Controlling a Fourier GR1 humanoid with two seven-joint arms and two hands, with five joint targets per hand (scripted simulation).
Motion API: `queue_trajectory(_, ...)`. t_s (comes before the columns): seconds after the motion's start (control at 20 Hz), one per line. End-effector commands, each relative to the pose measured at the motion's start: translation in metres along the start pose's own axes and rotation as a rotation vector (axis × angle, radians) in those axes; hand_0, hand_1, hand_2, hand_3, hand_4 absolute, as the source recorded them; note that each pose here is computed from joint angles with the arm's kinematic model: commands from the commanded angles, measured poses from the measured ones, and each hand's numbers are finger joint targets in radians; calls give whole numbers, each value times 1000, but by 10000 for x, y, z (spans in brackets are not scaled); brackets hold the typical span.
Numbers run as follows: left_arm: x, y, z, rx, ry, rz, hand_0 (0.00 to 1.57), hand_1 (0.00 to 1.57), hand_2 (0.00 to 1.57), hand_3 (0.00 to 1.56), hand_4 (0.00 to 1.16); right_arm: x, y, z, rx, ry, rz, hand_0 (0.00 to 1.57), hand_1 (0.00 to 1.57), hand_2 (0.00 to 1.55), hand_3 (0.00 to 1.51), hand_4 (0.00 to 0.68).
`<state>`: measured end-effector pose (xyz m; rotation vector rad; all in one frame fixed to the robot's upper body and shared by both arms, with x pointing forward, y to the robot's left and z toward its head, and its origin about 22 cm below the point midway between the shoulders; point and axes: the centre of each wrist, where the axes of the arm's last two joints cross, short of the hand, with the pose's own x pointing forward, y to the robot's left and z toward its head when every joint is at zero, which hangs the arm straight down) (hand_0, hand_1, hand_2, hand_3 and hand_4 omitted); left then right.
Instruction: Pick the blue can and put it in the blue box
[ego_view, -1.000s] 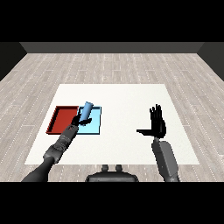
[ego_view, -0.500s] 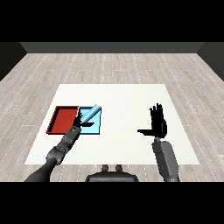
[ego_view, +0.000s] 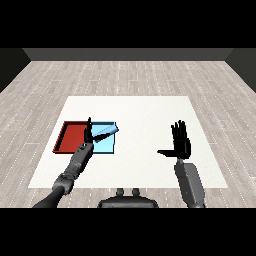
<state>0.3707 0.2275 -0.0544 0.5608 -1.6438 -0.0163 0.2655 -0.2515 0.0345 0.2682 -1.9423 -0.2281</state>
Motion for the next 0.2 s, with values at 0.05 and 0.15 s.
queue_trajectory(0.05,168,-25,108,-65,-279,219,0,0,0,0,0,-7,-26,13,14,25,40,0,0,0,0,0)
queue_trajectory(0.15,30,-23,407,-75,-297,267,0,0,0,0,0,125,-14,-78,28,18,48,0,0,0,0,0)
